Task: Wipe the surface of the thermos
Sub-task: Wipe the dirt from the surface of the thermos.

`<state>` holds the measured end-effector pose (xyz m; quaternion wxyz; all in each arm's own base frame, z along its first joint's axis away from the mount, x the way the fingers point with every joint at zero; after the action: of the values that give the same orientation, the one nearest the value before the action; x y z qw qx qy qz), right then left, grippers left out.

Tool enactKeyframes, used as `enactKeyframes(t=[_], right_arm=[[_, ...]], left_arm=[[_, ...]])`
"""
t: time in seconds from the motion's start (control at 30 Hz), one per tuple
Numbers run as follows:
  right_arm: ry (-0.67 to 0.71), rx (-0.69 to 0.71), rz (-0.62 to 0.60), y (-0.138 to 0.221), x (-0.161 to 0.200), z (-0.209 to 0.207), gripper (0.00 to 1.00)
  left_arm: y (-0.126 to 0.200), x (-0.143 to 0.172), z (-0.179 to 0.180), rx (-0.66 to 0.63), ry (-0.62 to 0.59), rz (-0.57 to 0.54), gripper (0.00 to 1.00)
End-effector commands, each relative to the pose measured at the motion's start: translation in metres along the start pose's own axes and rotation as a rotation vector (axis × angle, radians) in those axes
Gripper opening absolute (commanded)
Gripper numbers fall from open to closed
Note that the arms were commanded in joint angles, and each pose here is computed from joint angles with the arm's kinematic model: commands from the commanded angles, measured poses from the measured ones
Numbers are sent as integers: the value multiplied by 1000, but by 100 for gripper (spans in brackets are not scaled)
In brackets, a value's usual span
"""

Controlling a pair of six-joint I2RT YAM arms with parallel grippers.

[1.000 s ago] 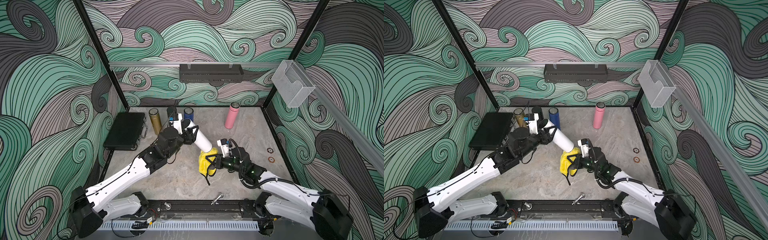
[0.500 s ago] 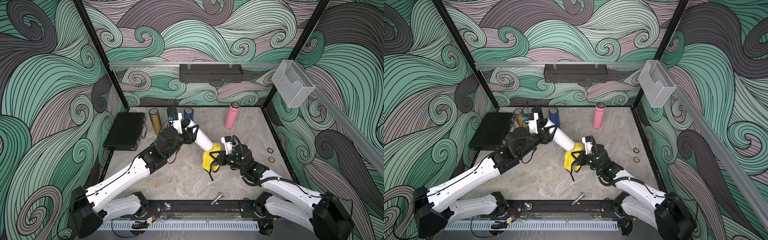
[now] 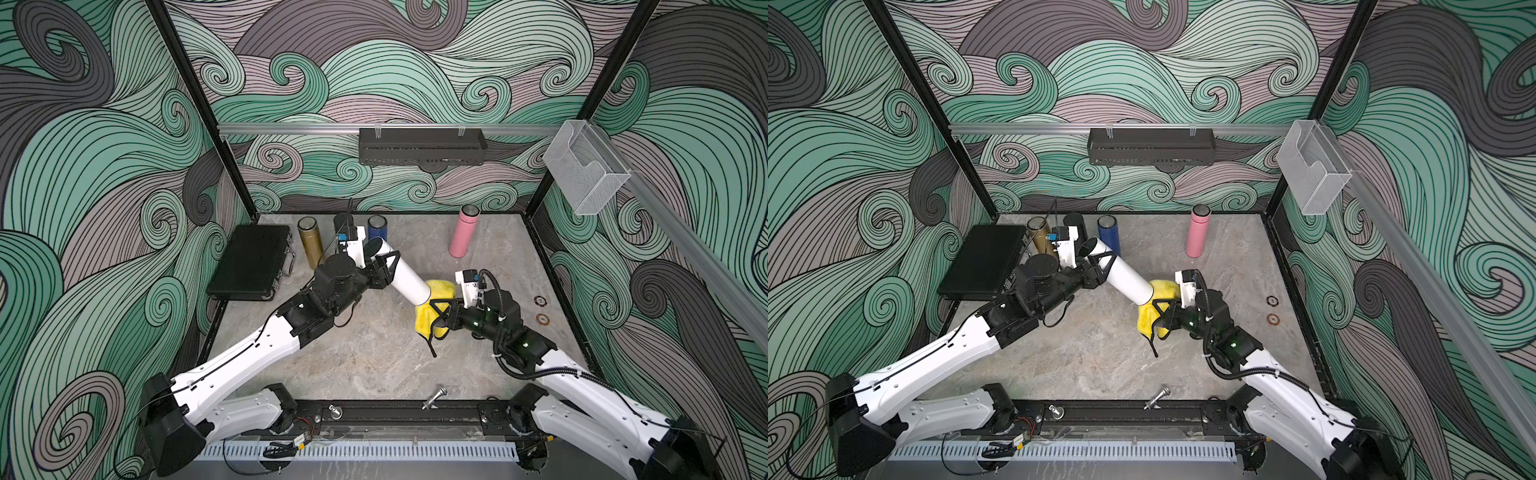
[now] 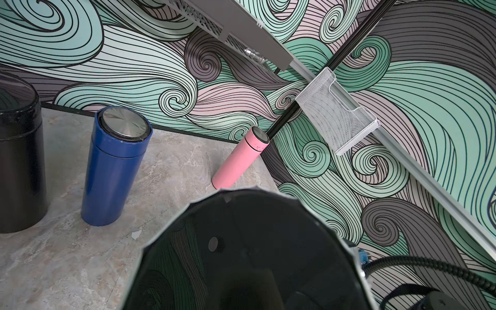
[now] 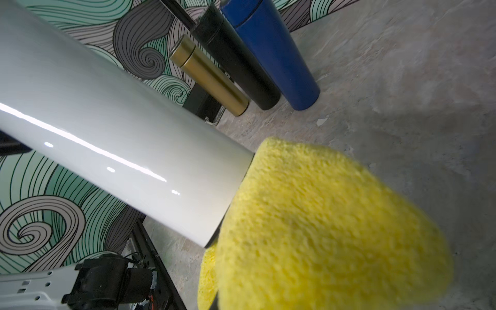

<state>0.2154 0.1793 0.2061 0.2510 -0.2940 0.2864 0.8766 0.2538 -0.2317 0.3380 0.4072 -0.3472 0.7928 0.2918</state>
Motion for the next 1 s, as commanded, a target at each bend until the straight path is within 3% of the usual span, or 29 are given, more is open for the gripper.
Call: enactKeyframes(t=[0.0, 0.33, 0.57, 0.77, 0.97], right_arm=[[36, -42, -56, 0, -21, 15, 0], [-33, -149, 32, -22, 9, 26, 0], [-69, -120, 47, -8, 29, 14, 0], [-101, -46, -48, 11, 18, -2, 0], [-75, -75, -67, -2, -2, 5, 0]], left_arm=[[7, -19, -11, 54, 20, -63, 0], [-1, -17, -9, 43, 17, -64, 0], [5, -20, -3, 19, 8, -86, 0], [5, -20, -3, 27, 10, -78, 0], [0, -13, -2, 34, 25, -61, 0]])
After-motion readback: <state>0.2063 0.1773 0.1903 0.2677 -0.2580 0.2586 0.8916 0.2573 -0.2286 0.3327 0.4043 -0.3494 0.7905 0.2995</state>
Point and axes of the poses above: each gripper's point midway between its finger pads, its own y axis back along the fingers, its own z axis along the line the jaws close on, x = y × z, the point moved 5 cm from there along y, back along the fingers, and after that the axes turned 5 degrees about -y, right-handed, at the moved point
